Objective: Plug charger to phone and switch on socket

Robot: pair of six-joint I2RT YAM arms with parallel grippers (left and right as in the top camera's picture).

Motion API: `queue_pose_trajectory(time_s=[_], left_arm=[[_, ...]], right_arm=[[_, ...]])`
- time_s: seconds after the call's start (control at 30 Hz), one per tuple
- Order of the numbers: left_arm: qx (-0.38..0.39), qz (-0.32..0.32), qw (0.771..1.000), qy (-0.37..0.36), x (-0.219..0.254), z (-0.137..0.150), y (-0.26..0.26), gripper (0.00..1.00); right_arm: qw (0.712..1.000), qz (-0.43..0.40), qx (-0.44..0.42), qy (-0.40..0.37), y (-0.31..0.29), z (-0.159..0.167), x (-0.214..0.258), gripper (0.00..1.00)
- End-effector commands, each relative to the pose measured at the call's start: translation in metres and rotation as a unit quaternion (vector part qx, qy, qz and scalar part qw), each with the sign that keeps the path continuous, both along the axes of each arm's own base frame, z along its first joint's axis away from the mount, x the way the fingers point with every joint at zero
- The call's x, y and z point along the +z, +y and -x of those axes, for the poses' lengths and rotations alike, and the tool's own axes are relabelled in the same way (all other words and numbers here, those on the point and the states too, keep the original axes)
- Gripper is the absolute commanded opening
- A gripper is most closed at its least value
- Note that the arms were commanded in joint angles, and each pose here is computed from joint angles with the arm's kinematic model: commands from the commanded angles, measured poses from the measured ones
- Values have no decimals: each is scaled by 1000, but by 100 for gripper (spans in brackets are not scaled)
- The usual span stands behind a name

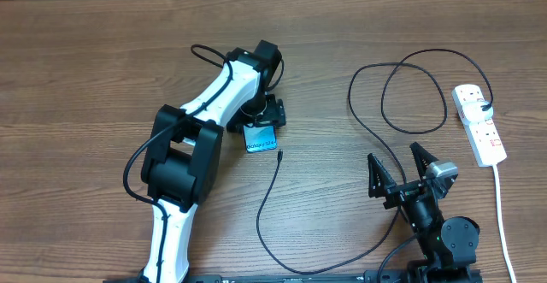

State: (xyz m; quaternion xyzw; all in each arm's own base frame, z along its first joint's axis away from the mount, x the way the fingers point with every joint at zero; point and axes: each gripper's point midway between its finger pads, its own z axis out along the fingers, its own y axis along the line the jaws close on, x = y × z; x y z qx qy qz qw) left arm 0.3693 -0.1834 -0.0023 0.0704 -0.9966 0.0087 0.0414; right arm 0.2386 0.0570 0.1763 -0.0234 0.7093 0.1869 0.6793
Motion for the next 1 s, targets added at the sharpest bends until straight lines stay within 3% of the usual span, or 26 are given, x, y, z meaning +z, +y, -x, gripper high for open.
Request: queue_pose_trajectory(time_s=[0.0, 0.33, 0.57, 0.7, 0.97], left_arm=[[-8, -6, 998, 64, -41, 31, -3, 100], [-2, 17, 1000, -18, -46, -11, -10, 100], [-2, 16, 1000, -16, -46, -10, -10, 100], [-6, 10, 1000, -3, -46, -2, -10, 83], [-7, 14, 1000, 26, -45, 12, -11, 76]], right_arm=[[1000, -2, -2, -1, 0, 0, -2, 100], [1000, -2, -2, -1, 0, 0, -2, 100], [1000, -2, -2, -1, 0, 0, -2, 100], [1000, -2, -2, -1, 0, 0, -2, 100], [1000, -2, -2, -1, 0, 0, -2, 100]])
